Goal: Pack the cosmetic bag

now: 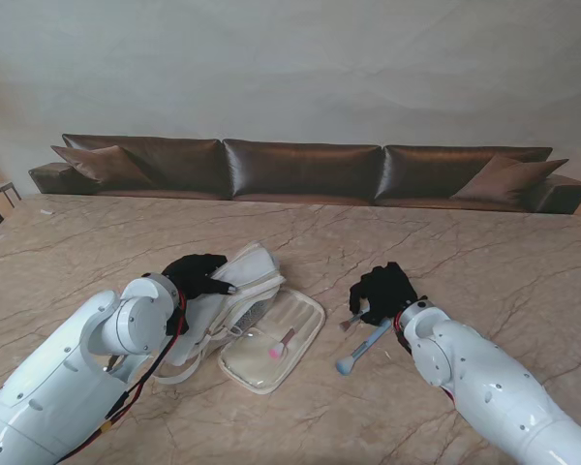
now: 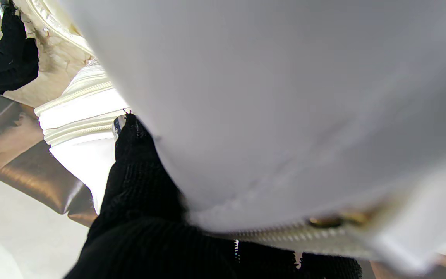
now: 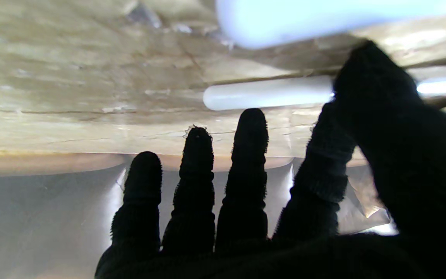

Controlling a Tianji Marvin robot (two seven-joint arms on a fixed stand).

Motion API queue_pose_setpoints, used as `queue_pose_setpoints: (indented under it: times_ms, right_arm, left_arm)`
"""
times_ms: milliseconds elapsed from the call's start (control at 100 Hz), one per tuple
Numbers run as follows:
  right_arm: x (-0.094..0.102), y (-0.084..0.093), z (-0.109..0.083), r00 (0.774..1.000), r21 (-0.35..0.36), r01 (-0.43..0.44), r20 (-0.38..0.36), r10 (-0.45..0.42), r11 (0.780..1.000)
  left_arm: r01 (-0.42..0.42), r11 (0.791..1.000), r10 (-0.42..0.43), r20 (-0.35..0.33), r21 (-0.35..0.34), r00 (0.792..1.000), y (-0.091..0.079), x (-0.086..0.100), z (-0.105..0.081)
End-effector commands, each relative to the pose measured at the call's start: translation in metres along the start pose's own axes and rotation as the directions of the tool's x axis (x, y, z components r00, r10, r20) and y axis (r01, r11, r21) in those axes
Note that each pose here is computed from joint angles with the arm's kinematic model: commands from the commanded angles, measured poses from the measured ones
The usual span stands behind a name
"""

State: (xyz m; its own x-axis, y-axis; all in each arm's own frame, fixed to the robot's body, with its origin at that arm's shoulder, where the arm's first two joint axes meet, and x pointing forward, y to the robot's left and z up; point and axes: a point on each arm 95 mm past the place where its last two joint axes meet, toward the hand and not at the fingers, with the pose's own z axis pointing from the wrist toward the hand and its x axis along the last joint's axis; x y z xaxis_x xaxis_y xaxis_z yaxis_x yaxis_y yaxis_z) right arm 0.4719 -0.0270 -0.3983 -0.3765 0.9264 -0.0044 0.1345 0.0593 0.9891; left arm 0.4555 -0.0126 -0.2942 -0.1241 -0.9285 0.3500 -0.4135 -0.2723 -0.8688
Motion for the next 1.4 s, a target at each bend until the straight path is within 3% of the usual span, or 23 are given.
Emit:
queue_pose_setpoints:
  times_ms: [0,390,740,1390]
  right_arm:
    - [0.002,-0.008,-0.001,1.000,0.023,0.000,-0.007,0.000,1.000]
    - [-0.001,-0.012,-0.001,0.995,0.070,0.086,-0.062,-0.082,0.994]
    - [0.001,-0.016,-0.001,0.992,0.086,0.093,-0.090,-0.086,0.992]
    - [0.025,0.022,-0.002,0.995,-0.056,0.025,-0.099,-0.030,0.998]
  left_arm:
    - [0.007,1.000,-0.007,0.003,-0.014,1.000,0.005,0.000,0.000]
    - [0.008,1.000,-0.008,0.001,-0.012,1.000,0.005,0.000,0.001]
    - [0.007,1.000,-0.007,0.004,-0.012,1.000,0.005,0.000,0.001]
    - [0.006,1.000,-0.006,0.002,-0.009,1.000,0.006,0.001,0.002]
